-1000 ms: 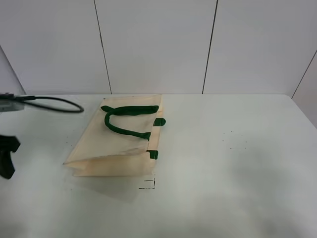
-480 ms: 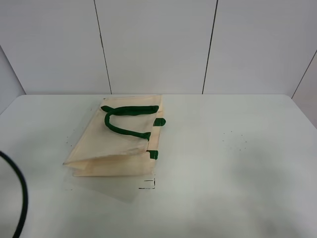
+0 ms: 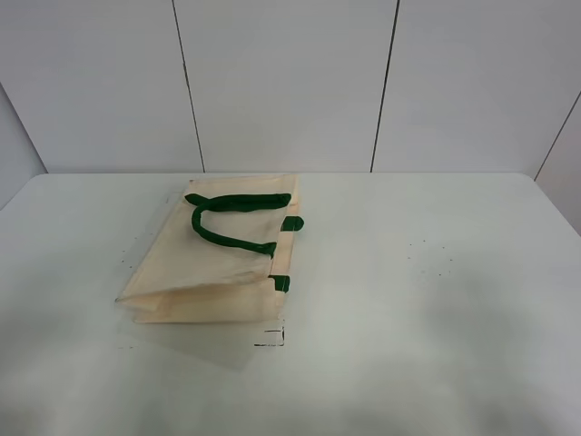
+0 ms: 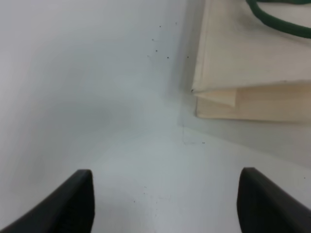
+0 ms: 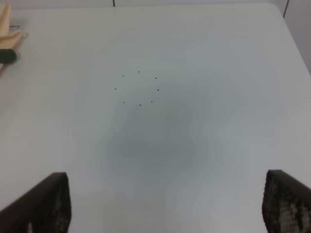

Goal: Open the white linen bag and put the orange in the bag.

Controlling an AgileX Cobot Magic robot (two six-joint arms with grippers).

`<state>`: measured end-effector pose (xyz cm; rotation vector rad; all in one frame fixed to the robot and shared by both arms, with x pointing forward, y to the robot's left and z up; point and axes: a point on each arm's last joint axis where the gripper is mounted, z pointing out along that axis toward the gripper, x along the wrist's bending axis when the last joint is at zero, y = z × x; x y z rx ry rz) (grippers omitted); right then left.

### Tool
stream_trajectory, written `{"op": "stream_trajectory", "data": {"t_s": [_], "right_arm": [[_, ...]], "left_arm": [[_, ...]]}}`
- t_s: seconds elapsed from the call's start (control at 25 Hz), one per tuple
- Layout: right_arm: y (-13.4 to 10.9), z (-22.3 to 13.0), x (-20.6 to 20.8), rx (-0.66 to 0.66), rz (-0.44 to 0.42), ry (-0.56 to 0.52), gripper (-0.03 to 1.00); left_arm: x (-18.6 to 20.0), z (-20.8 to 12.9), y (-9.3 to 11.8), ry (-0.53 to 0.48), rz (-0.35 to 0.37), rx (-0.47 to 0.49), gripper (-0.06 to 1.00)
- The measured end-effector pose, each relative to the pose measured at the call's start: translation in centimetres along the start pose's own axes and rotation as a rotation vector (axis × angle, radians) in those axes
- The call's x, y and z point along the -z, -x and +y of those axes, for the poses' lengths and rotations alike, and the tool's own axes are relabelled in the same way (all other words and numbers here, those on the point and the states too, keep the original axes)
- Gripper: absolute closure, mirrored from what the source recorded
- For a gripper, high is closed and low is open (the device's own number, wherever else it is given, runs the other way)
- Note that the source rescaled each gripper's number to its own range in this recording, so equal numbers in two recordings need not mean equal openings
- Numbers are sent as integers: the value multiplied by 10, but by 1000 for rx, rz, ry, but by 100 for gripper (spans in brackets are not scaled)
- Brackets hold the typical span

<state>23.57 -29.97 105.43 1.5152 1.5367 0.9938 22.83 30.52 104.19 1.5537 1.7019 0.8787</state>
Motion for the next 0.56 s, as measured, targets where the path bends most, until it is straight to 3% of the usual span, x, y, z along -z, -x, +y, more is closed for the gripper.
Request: {"op": "stream_trajectory", "data": {"t_s": [0.56], "right_arm": [[0, 0, 0, 0, 0, 0, 11]], "left_arm": [[0, 0, 0, 0, 0, 0, 15]]}}
